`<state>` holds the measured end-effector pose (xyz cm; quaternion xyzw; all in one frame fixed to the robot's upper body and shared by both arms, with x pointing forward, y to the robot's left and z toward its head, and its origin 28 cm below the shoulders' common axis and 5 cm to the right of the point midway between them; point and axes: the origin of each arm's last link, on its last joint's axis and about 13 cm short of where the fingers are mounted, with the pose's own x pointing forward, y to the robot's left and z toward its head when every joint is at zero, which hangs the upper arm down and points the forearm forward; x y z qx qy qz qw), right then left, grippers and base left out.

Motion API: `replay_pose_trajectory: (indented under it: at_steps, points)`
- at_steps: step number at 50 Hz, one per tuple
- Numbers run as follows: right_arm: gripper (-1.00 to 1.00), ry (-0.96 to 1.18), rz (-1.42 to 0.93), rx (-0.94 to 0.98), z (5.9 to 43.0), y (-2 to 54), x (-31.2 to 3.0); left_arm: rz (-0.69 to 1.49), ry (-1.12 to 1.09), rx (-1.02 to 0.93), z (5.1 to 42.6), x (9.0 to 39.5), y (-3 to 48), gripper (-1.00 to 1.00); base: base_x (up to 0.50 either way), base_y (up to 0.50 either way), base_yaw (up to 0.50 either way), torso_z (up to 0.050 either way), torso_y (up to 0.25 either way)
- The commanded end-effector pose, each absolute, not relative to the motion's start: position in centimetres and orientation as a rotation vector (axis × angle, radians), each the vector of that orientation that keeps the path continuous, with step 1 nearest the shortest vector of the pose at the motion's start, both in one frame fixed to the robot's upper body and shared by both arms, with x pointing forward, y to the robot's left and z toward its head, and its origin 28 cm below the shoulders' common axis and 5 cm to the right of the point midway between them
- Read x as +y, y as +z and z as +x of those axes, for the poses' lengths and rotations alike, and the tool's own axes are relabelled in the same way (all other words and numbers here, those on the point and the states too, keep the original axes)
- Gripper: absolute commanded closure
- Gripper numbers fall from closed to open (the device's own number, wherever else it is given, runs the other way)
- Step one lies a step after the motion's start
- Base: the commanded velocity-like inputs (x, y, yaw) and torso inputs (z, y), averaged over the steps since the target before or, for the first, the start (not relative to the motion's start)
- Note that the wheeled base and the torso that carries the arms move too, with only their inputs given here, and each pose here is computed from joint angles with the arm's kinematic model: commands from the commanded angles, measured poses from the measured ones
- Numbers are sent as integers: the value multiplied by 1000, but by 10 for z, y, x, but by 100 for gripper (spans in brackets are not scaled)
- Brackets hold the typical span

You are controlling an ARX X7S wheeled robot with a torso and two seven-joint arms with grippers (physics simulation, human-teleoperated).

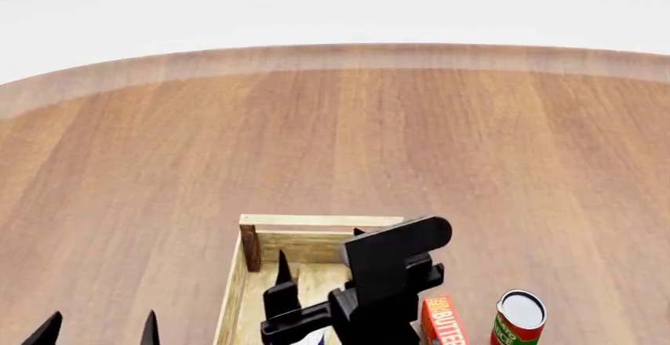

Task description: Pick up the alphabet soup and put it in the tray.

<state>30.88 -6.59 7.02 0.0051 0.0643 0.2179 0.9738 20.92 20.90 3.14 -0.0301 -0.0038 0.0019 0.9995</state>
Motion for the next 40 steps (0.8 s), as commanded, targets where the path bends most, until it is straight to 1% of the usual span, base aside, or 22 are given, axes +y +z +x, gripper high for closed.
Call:
replay_pose_trajectory:
  at_steps: [1,7,21,40]
  points:
    - [-100,439,28,-21,304,66,-69,-81,-8,-32,204,208,44,-100,0,0,0,0,0]
    - [-100,449,41,-96,299,64,-70,-90,-14,-49,199,208,52,-100,0,0,0,0,0]
    - [-100,467,42,-196,290,67,-71,-107,-40,-92,187,205,69,-100,0,0,0,0,0]
    - [-100,488,53,-290,280,75,-69,-141,-59,-125,177,205,88,-100,0,0,0,0,0]
